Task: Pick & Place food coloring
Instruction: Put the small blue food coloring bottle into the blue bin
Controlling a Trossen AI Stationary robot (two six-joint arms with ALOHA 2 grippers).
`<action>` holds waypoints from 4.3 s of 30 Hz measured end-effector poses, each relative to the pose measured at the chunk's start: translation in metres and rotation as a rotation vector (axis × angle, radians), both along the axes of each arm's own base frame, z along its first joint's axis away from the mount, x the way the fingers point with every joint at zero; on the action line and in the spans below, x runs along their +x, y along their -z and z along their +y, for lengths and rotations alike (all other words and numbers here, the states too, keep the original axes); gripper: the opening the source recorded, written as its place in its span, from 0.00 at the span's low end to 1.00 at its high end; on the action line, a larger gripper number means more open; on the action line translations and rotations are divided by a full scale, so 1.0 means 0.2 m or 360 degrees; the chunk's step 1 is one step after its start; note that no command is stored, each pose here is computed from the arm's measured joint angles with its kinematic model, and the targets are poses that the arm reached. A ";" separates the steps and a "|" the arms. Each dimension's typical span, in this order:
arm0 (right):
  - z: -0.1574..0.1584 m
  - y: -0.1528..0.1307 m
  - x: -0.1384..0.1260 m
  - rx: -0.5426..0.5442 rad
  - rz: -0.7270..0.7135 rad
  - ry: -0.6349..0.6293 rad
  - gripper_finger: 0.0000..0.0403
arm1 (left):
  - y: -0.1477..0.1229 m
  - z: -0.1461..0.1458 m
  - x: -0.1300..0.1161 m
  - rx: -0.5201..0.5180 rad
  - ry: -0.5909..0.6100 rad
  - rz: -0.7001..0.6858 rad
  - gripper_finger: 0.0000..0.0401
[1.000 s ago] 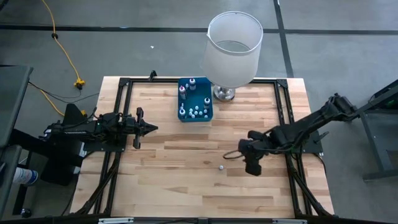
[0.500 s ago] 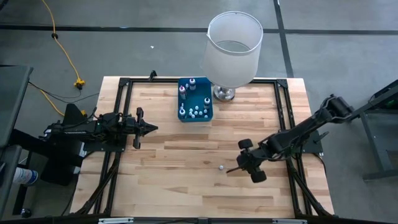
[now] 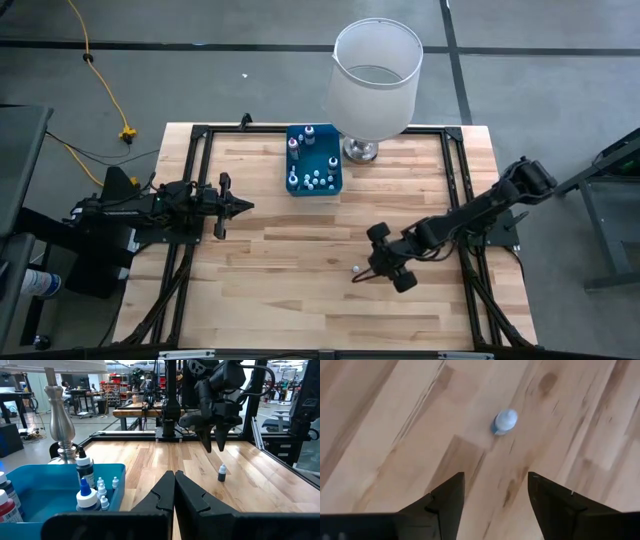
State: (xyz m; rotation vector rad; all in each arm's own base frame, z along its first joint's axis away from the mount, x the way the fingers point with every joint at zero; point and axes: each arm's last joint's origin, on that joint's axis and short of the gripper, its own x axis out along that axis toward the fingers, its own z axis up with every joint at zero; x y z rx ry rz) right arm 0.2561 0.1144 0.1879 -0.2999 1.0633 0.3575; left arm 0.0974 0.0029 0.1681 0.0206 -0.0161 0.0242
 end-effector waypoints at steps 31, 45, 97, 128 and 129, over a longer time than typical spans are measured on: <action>0.02 0.10 0.36 -0.0155 0.0150 -0.0219 0.54 | 0.00 0.00 0.00 0.0000 0.0000 0.0000 0.00; 0.03 0.10 0.36 -0.0098 0.0153 -0.0207 0.39 | 0.00 0.00 0.00 0.0000 0.0000 0.0000 0.00; 0.03 -0.01 0.41 0.0147 0.0222 0.0217 0.13 | 0.00 0.00 0.00 0.0000 0.0000 0.0000 0.00; -0.28 -0.53 0.60 0.0650 0.0251 0.1170 0.13 | 0.00 0.00 0.00 0.0000 -0.0001 0.0000 0.00; -0.29 -0.52 0.61 0.0666 0.0234 0.1191 0.13 | 0.00 0.00 0.00 0.0000 0.0000 0.0000 0.00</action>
